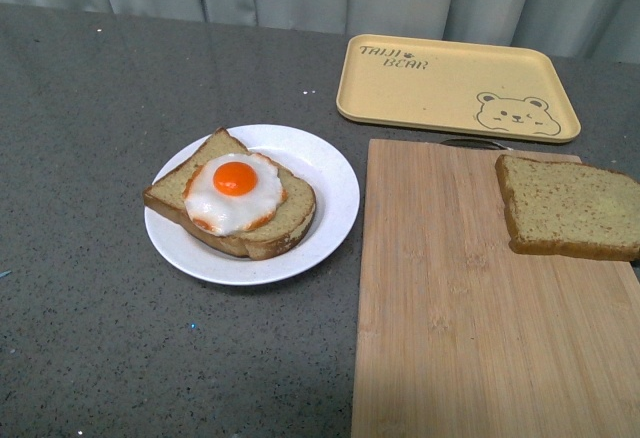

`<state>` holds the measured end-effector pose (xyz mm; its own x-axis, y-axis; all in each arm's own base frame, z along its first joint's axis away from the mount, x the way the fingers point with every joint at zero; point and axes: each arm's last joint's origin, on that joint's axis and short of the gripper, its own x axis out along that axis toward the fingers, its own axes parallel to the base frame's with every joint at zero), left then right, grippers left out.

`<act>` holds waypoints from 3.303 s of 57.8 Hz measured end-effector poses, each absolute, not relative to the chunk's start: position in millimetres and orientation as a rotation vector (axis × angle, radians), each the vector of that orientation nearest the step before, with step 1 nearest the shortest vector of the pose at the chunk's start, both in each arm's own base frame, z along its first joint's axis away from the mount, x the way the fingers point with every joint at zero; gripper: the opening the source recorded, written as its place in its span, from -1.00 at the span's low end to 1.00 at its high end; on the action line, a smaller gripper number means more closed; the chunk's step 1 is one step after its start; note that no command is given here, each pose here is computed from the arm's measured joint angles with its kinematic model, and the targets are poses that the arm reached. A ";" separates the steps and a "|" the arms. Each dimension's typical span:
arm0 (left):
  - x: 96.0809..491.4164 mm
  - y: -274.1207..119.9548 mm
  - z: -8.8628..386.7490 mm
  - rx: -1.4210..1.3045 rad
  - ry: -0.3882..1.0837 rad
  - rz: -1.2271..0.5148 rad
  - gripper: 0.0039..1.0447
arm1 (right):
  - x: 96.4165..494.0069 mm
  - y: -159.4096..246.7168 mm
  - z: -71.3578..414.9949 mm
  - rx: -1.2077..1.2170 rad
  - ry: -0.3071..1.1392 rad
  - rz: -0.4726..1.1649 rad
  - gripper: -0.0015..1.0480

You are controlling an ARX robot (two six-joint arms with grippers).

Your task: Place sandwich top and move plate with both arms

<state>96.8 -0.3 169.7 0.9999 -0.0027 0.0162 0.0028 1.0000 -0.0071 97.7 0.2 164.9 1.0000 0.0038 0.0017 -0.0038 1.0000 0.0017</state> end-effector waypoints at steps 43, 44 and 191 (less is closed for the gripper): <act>96.8 -0.2 169.7 -0.007 -0.016 -0.002 0.88 | 251.8 -72.2 127.7 0.083 0.710 0.006 0.82; 96.8 -0.2 169.7 -0.007 -0.016 -0.002 0.88 | 256.4 -73.2 125.0 0.105 0.728 0.021 0.82; 96.8 -0.2 169.6 -0.007 -0.016 -0.002 0.88 | 294.2 159.4 104.8 0.777 0.900 0.480 0.38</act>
<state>96.8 -0.2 169.6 0.9999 -0.0023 0.0158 0.0024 1.0000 -0.0071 294.2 159.4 104.8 0.5477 0.6627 -0.5107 -0.0547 0.6375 0.7685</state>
